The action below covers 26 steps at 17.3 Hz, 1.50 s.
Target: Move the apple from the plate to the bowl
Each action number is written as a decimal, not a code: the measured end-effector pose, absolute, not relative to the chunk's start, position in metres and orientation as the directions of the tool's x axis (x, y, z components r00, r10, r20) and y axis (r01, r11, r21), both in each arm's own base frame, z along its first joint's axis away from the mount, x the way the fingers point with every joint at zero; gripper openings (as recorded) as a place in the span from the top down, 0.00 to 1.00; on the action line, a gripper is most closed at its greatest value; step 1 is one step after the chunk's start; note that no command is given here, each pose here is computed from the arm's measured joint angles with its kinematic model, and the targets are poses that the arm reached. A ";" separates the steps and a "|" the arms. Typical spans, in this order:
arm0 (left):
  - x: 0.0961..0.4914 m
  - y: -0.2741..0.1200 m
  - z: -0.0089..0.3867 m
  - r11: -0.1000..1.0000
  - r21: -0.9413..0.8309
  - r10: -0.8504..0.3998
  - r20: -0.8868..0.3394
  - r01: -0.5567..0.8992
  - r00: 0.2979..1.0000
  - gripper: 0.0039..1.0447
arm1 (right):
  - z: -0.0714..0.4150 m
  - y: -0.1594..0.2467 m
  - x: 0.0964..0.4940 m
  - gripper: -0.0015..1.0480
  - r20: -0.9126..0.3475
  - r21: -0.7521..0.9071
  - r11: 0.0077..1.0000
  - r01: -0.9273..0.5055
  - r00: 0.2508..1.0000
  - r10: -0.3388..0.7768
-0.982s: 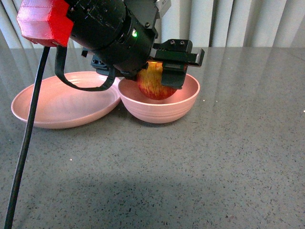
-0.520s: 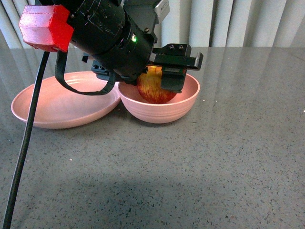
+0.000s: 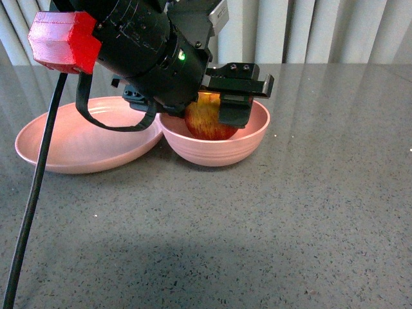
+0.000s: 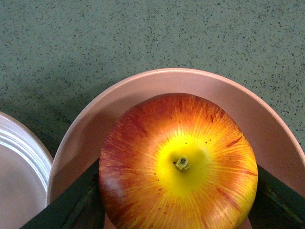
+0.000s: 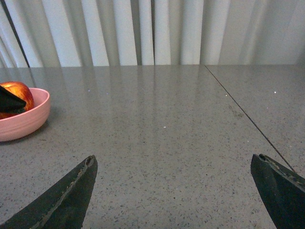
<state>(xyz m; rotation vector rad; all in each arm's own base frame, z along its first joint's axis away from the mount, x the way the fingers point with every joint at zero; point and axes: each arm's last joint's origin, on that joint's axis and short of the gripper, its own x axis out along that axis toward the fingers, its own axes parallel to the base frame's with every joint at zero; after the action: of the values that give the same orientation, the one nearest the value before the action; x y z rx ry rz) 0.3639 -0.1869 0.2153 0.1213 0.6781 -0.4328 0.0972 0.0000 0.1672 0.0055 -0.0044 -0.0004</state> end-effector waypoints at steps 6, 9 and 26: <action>0.364 -0.188 0.216 0.904 -0.031 -0.350 -0.629 0.427 0.694 0.06 | 0.167 0.000 0.097 0.06 0.004 0.006 1.000 0.000 1.000 0.000; 0.363 -0.187 0.221 0.903 -0.032 -0.354 -0.619 0.427 0.701 0.06 | 0.167 0.000 0.097 0.06 0.004 0.006 1.000 0.000 1.000 0.000; 0.193 -0.050 0.389 0.995 0.038 -0.099 0.026 0.098 0.995 0.16 | 0.167 0.000 0.097 0.06 0.005 0.006 1.000 0.000 1.000 0.000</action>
<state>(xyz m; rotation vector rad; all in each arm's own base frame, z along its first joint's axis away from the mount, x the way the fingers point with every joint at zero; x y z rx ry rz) 0.1932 -0.0500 0.3885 0.0368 -0.0279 -0.0982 0.0972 0.0000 0.1673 0.0055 -0.0048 -0.0004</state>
